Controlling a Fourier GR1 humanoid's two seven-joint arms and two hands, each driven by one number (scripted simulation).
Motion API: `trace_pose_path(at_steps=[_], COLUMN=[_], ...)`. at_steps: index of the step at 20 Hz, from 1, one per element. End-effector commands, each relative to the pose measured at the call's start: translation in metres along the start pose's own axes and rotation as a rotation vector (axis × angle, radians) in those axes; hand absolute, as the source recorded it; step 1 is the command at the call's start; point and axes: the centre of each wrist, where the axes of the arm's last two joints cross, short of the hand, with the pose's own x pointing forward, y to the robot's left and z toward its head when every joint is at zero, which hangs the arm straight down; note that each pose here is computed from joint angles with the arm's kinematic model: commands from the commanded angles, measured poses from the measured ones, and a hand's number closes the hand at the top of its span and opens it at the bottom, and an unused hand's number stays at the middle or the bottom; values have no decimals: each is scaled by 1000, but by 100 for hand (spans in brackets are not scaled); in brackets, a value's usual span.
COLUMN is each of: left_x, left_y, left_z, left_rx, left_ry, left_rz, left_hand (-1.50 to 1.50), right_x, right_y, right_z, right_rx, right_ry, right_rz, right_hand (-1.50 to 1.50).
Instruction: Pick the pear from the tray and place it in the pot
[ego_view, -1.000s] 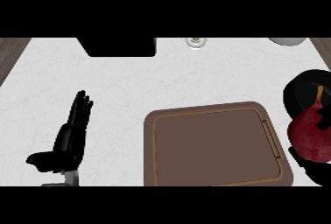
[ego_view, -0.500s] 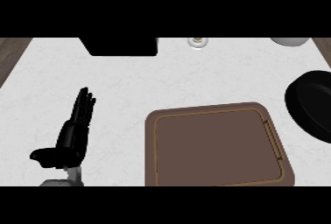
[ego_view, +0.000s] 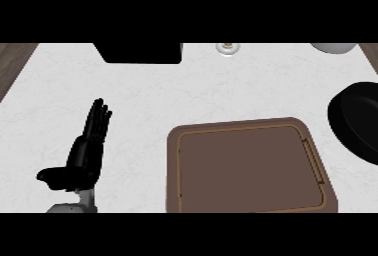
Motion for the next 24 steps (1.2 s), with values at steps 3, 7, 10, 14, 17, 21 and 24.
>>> trace_pose_path(at_steps=[3,7,10,14,17,21,24], left_x=[-10,7,7,1,0,-7,-3], left_y=[-4,-2,-6,1,21,18,4], left_z=[2,-1,6,3,-4,8,4], left_rx=[-2,-13,-20,-12,0,12,4], left_ry=[4,-4,-8,3,1,4,-2], left_rz=[4,-7,0,-15,-15,-7,-14], left_hand=[0,0,0,0,0,0,0], right_x=[-41,-67,-66,-67,-81,-79,-96], right_y=[29,50,56,77,62,60,47], right_z=[-9,-9,-20,-24,-19,-27,-18], right_rx=[125,233,274,304,148,-49,-81], right_ry=[65,215,312,157,120,89,119], right_rz=[27,30,29,-162,-366,-678,-798], right_hand=[150,150,-150,-150,-150,-150,-150])
